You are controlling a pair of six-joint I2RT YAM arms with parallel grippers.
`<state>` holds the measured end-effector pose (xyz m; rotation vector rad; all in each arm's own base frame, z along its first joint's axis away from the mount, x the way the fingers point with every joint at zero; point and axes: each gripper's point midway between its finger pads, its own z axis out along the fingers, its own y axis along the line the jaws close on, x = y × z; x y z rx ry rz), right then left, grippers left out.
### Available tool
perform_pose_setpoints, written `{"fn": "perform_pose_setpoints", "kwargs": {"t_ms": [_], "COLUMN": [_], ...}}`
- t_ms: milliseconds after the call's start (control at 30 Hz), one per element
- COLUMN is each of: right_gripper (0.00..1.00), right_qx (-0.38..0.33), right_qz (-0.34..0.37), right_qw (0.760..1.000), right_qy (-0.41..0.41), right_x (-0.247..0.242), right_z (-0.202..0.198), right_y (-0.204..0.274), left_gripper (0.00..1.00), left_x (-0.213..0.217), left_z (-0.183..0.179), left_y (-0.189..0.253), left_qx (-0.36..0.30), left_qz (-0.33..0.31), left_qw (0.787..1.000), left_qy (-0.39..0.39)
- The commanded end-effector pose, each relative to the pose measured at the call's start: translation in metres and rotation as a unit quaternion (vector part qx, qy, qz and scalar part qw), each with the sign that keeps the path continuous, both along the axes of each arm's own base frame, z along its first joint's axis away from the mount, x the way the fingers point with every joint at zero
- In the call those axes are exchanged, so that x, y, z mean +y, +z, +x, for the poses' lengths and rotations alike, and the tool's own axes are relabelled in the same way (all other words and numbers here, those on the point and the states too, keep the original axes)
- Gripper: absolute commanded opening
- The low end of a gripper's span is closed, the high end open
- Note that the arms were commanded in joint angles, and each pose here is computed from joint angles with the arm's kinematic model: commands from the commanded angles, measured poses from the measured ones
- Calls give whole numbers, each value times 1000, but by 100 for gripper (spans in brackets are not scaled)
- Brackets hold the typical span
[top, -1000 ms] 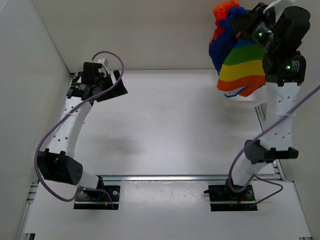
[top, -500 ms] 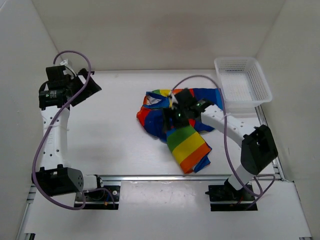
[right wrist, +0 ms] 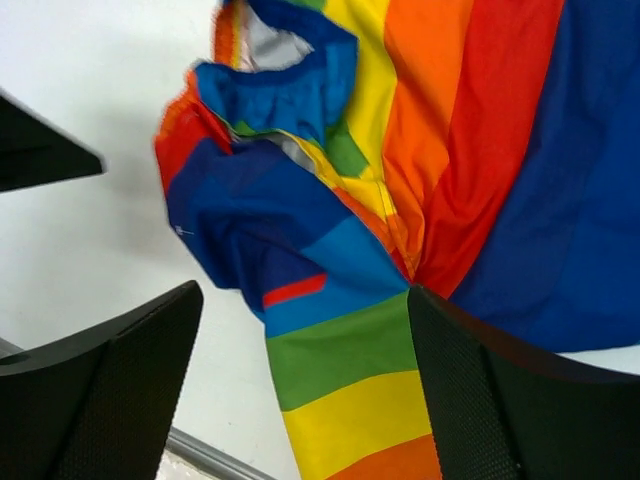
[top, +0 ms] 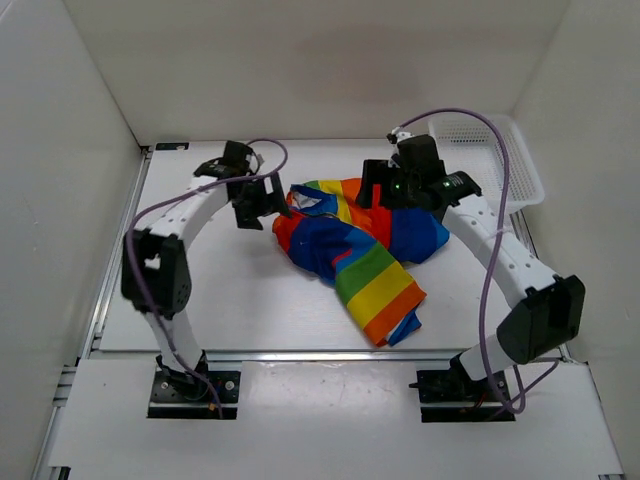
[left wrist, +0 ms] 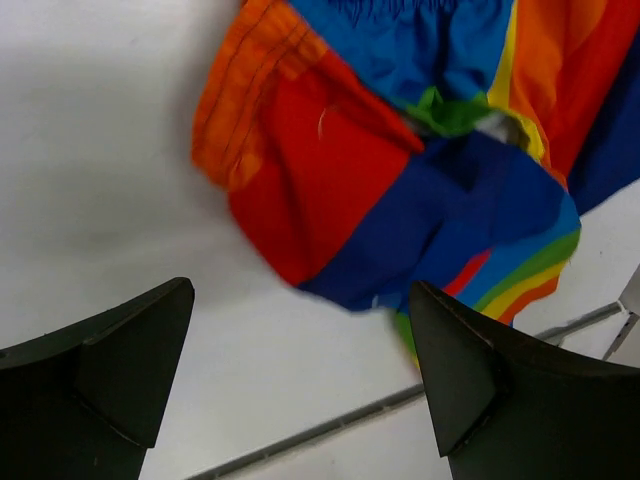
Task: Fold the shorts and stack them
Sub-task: Flatten the shorts out
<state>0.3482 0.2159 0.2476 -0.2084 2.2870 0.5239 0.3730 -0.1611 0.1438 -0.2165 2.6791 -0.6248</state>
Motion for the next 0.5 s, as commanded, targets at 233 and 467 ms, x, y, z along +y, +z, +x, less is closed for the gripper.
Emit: {"fn": "perform_pose_setpoints", "kwargs": {"t_ms": [233, 467], "right_gripper": [95, 89], "right_qx": [189, 270], "right_qz": [-61, -66], "right_qw": [979, 960], "right_qy": [-45, -44], "right_x": [-44, -59], "right_z": [-36, -95], "right_y": [-121, -187], "left_gripper": [99, 25], "left_x": [-60, -80], "left_z": [54, 53], "left_y": [-55, -67], "left_qx": [49, 63], "left_qz": [-37, -49], "left_qw": [998, 995], "left_qy": [-33, -55]}}
